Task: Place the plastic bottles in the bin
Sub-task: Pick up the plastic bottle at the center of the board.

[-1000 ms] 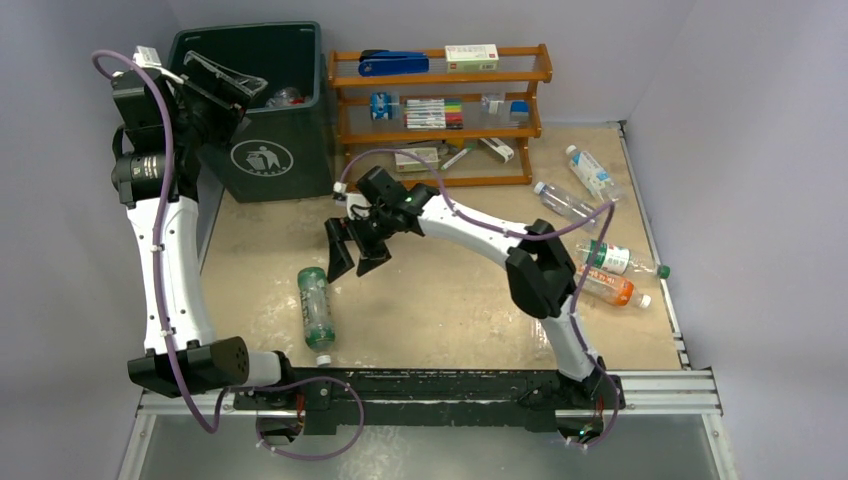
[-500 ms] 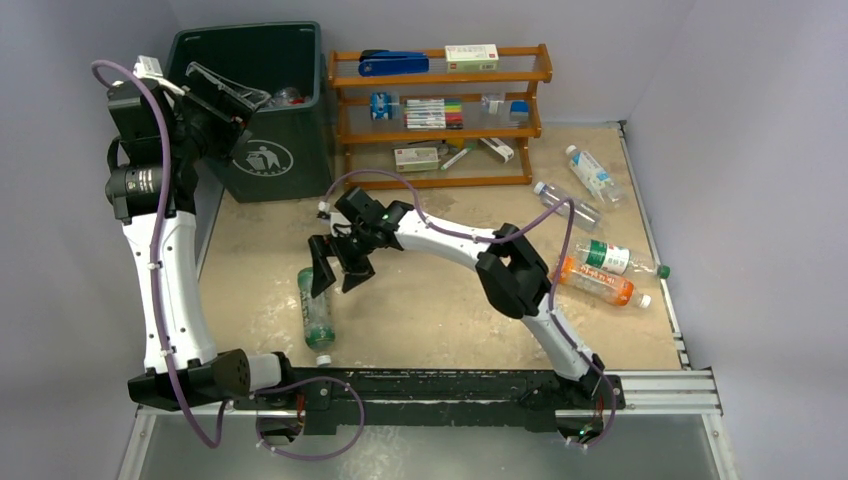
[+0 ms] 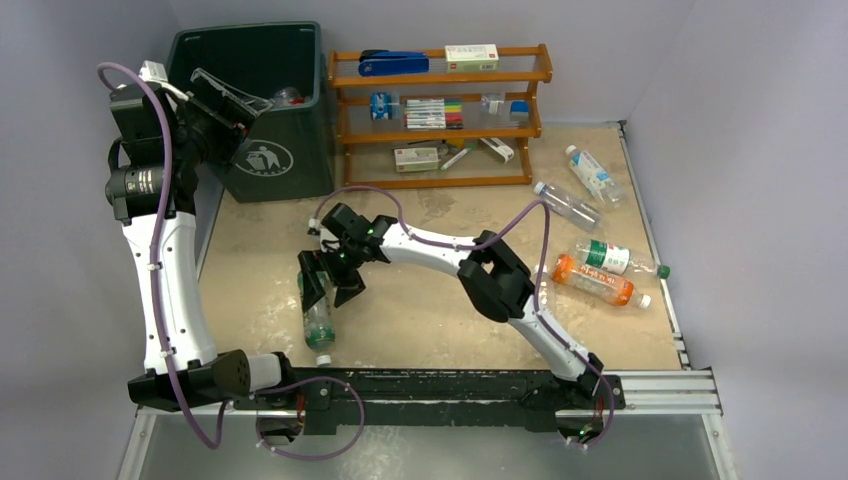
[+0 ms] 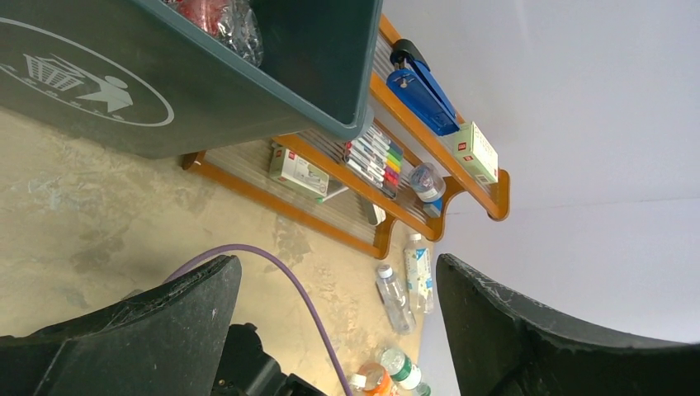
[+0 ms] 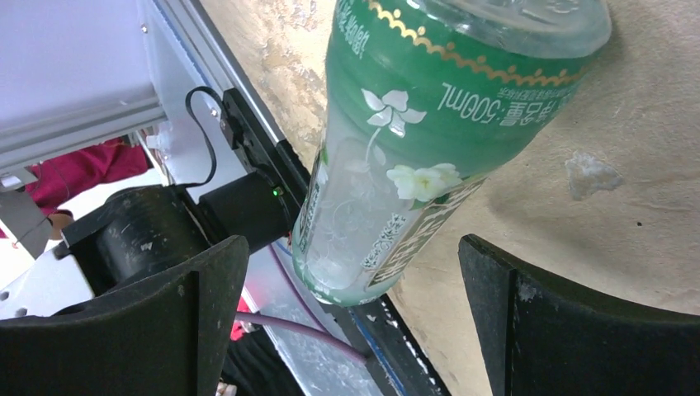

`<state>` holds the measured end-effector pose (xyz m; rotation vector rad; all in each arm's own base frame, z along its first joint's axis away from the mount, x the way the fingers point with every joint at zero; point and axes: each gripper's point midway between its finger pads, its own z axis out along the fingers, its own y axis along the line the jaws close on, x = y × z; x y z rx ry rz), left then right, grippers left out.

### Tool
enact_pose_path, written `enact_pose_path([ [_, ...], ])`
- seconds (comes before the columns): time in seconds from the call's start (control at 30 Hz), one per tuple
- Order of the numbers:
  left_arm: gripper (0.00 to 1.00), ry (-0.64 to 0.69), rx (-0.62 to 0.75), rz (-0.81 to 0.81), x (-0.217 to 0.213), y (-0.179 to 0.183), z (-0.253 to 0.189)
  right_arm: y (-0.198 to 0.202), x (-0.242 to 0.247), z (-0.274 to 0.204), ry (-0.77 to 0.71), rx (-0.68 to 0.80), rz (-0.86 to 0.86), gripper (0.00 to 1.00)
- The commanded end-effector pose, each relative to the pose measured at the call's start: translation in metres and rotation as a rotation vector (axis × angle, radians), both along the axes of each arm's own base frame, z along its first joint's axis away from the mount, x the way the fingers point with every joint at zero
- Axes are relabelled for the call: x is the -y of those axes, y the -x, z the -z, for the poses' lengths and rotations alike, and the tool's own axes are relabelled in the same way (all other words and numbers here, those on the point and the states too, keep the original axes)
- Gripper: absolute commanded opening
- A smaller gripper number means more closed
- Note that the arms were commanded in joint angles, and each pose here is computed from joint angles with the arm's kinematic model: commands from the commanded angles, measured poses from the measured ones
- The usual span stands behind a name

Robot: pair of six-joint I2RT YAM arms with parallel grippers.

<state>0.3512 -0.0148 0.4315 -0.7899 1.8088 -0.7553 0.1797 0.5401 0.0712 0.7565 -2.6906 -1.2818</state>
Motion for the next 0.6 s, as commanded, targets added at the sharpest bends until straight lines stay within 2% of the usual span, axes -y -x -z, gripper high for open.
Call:
enact_pose_path([
  [0.0,0.88,-0.025,0.038,0.021,0.003,0.007,-0.01,-0.005,-0.013,-0.009,-0.001,0.022,0.046,1.0],
  [0.33,0.88,-0.047,0.016,0.024,0.002,0.011,-0.003,-0.005,-0.015,0.036,0.138,0.027,0.102,0.98],
  [0.43,0.88,-0.049,0.01,0.029,0.002,0.011,0.0,-0.004,-0.017,0.044,0.142,0.012,0.102,0.89],
  [0.57,0.88,-0.049,0.005,0.031,0.002,0.01,0.002,0.005,-0.017,0.041,0.114,-0.025,0.07,0.66],
])
